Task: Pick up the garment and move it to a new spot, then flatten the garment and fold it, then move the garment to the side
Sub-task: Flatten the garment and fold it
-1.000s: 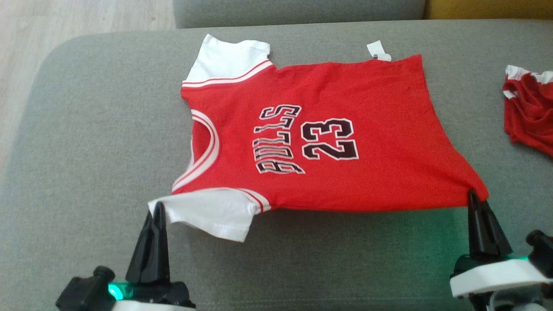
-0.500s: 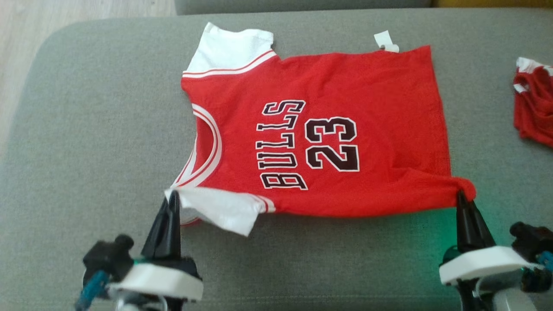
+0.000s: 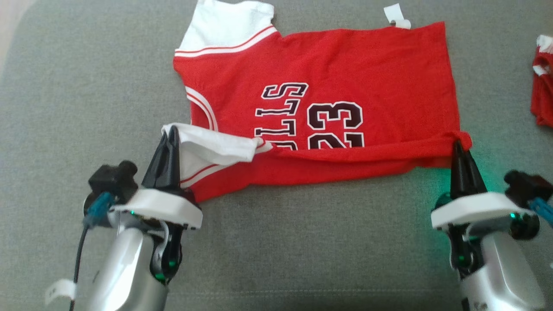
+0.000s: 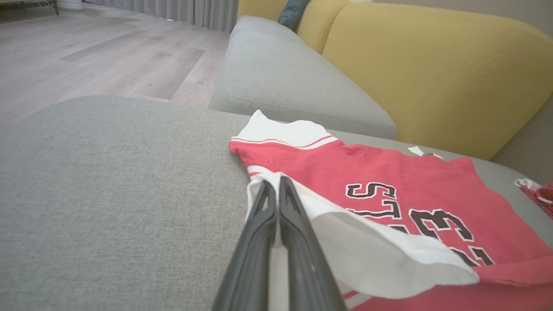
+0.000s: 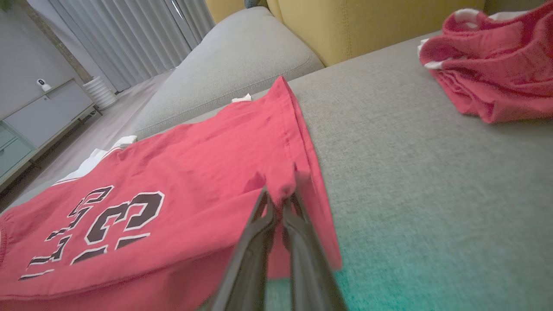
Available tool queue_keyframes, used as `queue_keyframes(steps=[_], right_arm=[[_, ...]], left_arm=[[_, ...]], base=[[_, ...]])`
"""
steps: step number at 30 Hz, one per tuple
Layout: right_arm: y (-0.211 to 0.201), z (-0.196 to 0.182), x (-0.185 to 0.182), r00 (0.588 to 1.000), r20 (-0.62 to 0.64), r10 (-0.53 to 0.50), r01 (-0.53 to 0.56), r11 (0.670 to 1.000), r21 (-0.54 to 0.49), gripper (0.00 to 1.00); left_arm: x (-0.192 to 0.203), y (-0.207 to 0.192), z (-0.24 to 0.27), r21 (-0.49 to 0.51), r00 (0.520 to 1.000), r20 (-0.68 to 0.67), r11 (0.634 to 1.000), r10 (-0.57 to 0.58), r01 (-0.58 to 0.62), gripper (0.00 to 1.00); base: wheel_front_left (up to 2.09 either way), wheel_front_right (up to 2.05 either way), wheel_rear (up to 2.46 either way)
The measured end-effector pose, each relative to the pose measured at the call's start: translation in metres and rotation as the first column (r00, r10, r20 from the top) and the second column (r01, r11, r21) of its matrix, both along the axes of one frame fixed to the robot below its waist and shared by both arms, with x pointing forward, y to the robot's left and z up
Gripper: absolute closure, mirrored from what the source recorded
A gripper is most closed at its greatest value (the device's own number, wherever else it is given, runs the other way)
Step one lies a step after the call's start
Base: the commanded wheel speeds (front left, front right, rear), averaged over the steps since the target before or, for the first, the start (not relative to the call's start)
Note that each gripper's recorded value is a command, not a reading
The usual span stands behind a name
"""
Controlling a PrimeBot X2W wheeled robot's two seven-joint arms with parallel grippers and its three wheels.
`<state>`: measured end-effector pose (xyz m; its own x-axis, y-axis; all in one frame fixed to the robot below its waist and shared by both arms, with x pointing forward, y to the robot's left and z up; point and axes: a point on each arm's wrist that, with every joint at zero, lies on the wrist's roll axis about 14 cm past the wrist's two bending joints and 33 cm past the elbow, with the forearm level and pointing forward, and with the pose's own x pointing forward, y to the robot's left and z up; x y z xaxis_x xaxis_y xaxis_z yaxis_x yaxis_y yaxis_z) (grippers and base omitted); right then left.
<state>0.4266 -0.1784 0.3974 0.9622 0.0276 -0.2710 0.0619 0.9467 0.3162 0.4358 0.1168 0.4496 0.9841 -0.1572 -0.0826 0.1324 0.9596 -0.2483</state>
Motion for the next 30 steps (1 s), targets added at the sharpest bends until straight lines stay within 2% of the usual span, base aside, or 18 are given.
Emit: queue_keyframes(steps=[3, 4, 6, 7, 8, 9, 10, 22, 30], right_arm=[[0.002, -0.004, 0.009, 1.0, -0.005, 0.002, -0.002, 1.0, 0.001, 1.0], [0.003, -0.005, 0.011, 1.0, -0.008, 0.004, -0.004, 1.0, 0.001, 0.86], [0.004, -0.008, 0.014, 1.0, -0.012, 0.006, -0.006, 1.0, 0.001, 0.51], [0.005, -0.009, 0.015, 1.0, -0.013, 0.007, -0.007, 1.0, 0.001, 0.15], [0.006, -0.01, 0.016, 1.0, -0.012, 0.008, -0.008, 1.0, 0.002, 0.0], [0.006, -0.01, 0.018, 1.0, -0.009, 0.008, -0.008, 1.0, 0.002, 0.0], [0.007, -0.009, 0.019, 1.0, -0.004, 0.008, -0.008, 1.0, 0.002, 0.0], [-0.005, 0.028, 0.031, 0.992, 0.122, -0.019, 0.024, 0.999, -0.043, 0.0], [-0.013, 0.042, 0.009, 0.988, 0.157, -0.01, 0.027, 0.994, -0.103, 0.0]], left_arm=[[0.007, 0.001, -0.009, 0.015, 1.0, -0.023, 1.0, -0.001, 0.001, 1.0], [0.009, 0.002, -0.01, 0.018, 1.0, -0.026, 1.0, 0.001, -0.001, 1.0], [0.013, 0.004, -0.011, 0.028, 1.0, -0.025, 1.0, 0.005, -0.004, 1.0], [0.014, 0.004, -0.011, 0.032, 1.0, -0.023, 0.999, 0.004, -0.003, 1.0], [0.014, 0.004, -0.011, 0.034, 1.0, -0.024, 0.999, 0.005, -0.004, 0.78], [0.015, 0.005, -0.011, 0.036, 1.0, -0.023, 0.999, 0.006, -0.005, 0.55], [0.014, 0.005, -0.011, 0.039, 1.0, -0.023, 0.999, 0.007, -0.006, 0.01], [0.005, 0.01, 0.015, 0.014, 0.999, 0.049, 1.0, 0.016, -0.016, 0.0], [-0.041, 0.016, -0.017, -0.023, 0.997, -0.076, 0.999, 0.026, -0.028, 0.0]], base=[[0.0, 0.0, 0.0], [0.0, 0.0, 0.0], [0.0, 0.0, 0.0], [0.0, 0.0, 0.0], [0.0, 0.0, 0.0], [0.0, 0.0, 0.0], [0.0, 0.0, 0.0], [0.0, 0.0, 0.0], [0.0, 0.0, 0.0]])
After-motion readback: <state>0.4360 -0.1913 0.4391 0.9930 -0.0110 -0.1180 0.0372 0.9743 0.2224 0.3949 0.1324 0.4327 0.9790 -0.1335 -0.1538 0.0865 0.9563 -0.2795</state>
